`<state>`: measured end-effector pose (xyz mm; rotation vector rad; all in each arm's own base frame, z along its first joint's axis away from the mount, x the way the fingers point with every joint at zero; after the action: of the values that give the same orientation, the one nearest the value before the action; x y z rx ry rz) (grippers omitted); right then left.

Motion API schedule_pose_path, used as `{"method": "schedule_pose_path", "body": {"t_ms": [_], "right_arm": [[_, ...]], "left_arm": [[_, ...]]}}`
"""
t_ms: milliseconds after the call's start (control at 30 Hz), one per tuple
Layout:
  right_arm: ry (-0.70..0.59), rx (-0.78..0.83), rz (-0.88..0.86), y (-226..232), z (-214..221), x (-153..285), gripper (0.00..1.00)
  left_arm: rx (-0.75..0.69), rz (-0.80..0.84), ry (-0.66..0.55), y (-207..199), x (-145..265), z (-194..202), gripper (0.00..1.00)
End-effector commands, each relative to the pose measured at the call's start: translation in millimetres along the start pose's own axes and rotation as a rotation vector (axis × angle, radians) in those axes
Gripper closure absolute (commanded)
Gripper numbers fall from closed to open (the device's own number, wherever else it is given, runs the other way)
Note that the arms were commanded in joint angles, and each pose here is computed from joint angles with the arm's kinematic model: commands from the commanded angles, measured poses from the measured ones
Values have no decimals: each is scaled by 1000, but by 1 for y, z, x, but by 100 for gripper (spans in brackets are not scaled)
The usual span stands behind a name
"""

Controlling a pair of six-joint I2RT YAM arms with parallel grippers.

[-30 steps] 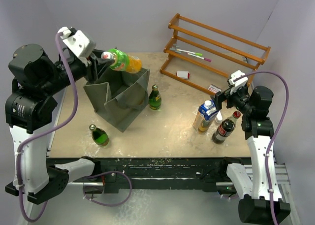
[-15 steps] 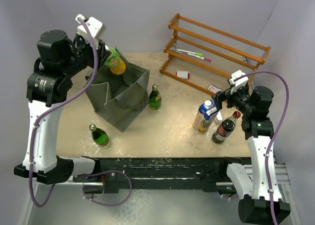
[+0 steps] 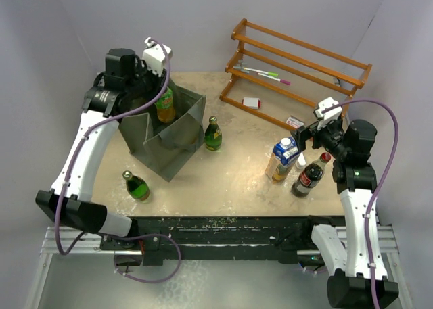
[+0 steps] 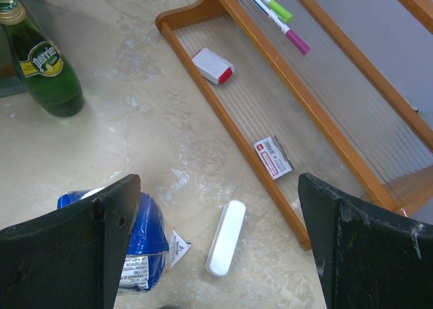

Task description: Place the beverage into the canvas bag

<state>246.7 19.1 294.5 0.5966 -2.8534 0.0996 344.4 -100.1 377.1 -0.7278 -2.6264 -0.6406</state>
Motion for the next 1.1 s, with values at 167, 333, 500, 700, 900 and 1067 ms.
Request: {"method": "schedule_pose_path", "body": {"t_ms": [167, 333, 500, 700, 900, 1067], "right_arm": [[-56, 37, -11, 2, -11, 4, 0], [-55, 37, -10, 2, -11, 4, 0], [-54, 37, -8, 1, -11, 4, 0], [-54, 36, -6, 1, -10, 4, 0], [-56, 39, 0, 1, -10, 4, 0], [-57, 40, -1, 1, -10, 4, 0]], "left_arm": [[12, -81, -106, 23, -42, -7, 100], [13, -101, -71, 23, -59, 13, 100], [-26, -89, -85, 18, -73, 29, 100], [-28, -90, -58, 15, -88, 46, 86], [-6, -73, -10, 9, -99, 64, 75], [19, -102, 27, 12, -103, 74, 63]]}}
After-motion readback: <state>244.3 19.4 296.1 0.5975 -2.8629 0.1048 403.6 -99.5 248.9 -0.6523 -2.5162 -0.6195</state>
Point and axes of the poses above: each gripper's point midway between its finger pads, its own x axis back along the fingers, its own y axis along the line the jaws close on, z = x × y, the point moved 5 cm from there along x, back along the fingers, and after that the axes turned 11 degrees about -x, right-handed, at the moved point
